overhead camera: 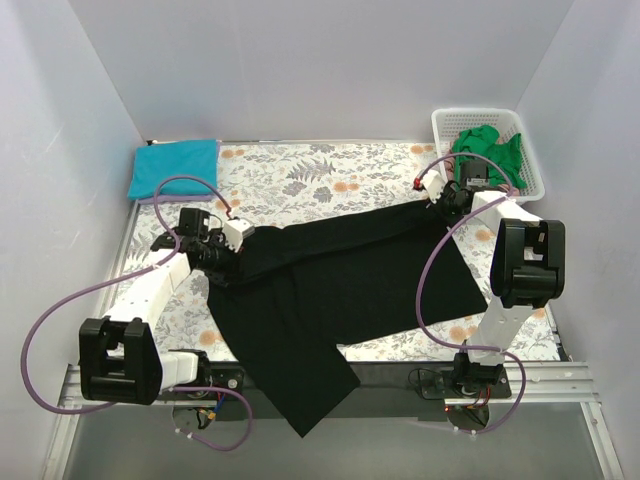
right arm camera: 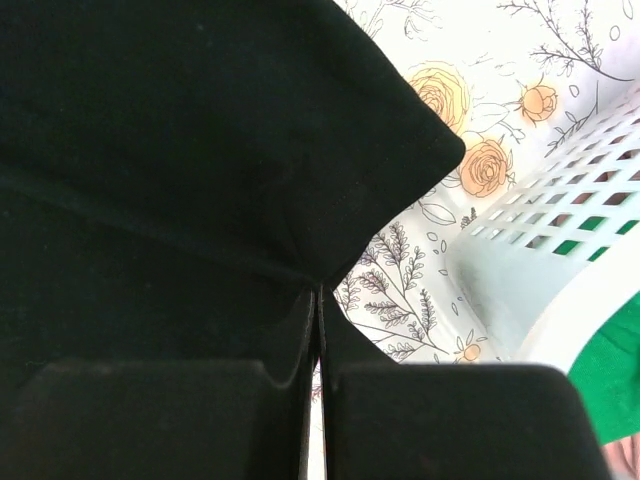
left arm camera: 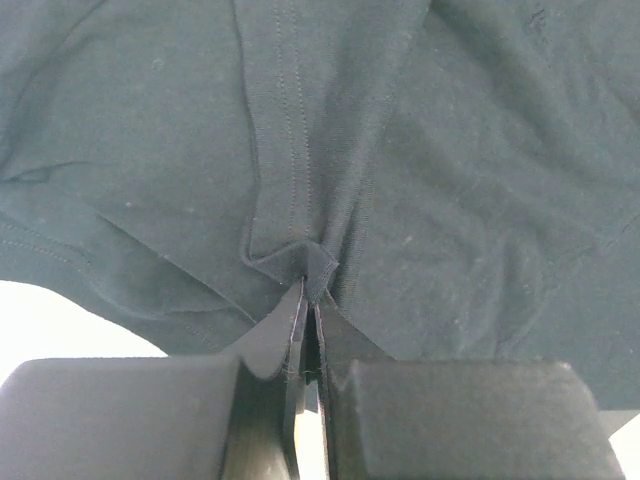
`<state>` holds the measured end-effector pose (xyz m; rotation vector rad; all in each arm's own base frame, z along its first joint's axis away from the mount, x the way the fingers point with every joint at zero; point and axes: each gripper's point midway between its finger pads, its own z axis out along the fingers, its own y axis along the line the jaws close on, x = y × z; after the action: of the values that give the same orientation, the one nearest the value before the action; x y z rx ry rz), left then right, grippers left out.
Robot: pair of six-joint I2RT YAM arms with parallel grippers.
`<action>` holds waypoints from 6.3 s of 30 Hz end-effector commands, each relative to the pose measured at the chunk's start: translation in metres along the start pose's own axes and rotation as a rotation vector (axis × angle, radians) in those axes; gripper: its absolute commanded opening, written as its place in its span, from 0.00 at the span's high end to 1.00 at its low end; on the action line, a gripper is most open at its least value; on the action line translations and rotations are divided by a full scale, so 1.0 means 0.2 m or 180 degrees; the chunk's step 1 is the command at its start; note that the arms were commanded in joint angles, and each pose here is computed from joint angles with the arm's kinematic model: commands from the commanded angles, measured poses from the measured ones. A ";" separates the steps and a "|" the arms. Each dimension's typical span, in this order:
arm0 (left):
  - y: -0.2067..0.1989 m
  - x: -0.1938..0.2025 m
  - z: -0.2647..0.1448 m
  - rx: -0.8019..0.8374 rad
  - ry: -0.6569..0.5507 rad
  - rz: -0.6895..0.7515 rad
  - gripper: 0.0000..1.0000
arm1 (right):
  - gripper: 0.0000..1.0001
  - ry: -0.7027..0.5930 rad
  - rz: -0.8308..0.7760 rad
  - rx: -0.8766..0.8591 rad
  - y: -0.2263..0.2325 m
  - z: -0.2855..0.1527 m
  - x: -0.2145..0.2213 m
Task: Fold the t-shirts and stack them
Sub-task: Fold the tshirt
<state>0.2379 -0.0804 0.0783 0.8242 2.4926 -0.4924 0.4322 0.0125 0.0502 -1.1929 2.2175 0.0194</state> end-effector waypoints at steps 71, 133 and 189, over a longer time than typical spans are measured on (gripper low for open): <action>0.46 -0.83 -0.34 -0.1004 -0.1180 -0.0329 1.00 | 0.99 -0.0694 -0.0086 0.0556 -0.38 -0.09 -0.64; -0.09 -0.16 -0.14 0.0023 0.0061 -0.0110 1.00 | 0.99 0.0040 -0.0923 0.0574 -0.16 0.04 -0.17; 0.94 -0.51 0.43 -0.0633 0.0356 -0.1283 0.52 | 0.77 0.0787 -0.0554 -0.1218 0.93 0.00 0.03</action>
<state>0.4538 -0.0316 0.0228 0.2278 2.7725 -0.3364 0.3538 0.1032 0.0185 -1.6502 2.1933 -0.0450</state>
